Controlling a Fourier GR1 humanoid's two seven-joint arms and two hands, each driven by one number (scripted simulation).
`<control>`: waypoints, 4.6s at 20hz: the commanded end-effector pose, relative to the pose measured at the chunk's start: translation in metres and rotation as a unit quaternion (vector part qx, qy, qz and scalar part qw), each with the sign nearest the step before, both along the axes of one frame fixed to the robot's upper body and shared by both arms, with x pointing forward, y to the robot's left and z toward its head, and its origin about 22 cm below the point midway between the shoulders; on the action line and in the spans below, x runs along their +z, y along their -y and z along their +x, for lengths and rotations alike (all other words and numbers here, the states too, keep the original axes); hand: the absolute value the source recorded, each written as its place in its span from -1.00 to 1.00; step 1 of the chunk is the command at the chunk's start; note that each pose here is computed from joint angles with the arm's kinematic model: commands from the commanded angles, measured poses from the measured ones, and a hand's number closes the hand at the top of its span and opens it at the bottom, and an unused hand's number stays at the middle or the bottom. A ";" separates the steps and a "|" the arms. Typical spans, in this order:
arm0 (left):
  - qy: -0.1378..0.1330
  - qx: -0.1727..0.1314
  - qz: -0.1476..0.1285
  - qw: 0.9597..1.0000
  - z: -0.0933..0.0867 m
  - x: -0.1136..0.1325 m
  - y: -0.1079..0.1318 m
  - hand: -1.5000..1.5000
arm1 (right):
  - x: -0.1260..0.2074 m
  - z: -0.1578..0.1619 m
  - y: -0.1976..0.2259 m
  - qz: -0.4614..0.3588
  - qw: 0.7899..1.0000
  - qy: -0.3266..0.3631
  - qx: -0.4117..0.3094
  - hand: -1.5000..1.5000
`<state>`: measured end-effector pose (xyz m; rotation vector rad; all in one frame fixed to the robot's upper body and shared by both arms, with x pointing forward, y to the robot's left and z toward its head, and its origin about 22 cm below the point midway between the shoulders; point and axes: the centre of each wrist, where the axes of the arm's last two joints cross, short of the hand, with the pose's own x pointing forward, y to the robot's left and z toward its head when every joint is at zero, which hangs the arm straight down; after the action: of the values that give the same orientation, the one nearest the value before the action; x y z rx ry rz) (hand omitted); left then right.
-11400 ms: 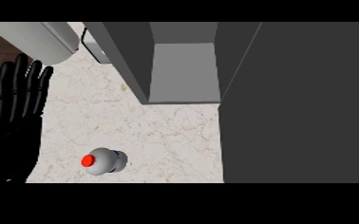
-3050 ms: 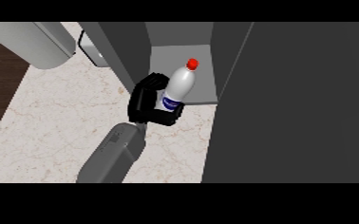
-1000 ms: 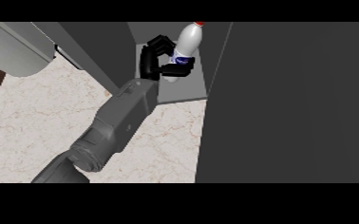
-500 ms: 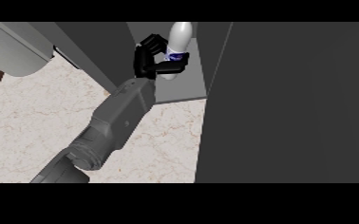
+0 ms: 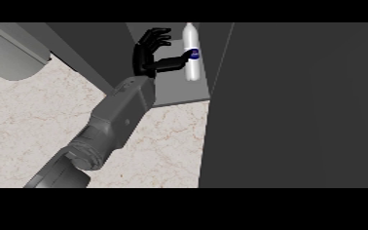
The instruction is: Pick up the bottled water, place it into the cabinet and close the cabinet
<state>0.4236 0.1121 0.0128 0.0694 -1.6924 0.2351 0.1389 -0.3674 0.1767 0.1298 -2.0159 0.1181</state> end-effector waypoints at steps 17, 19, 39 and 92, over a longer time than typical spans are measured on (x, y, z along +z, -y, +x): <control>0.034 -0.001 0.049 0.998 0.010 0.020 0.007 -1.00 | -0.002 0.001 0.001 -0.002 1.000 0.001 0.012 -1.00; 0.045 -0.029 0.060 0.997 0.009 0.018 0.008 -1.00 | -0.003 0.006 0.002 -0.002 1.000 0.003 0.007 -1.00; 0.106 -0.091 -0.011 0.990 -0.004 0.005 0.020 1.00 | 0.003 -0.005 0.007 -0.044 0.999 -0.009 0.019 -1.00; 0.101 -0.193 -0.016 0.976 -0.258 -0.022 -0.209 -1.00 | 0.026 -0.018 -0.154 -0.050 0.947 -0.056 0.312 1.00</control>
<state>0.1733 0.3123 -0.0242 -0.3153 -1.8441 0.0024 0.1608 -0.2298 0.1646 0.8266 -1.6337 0.4665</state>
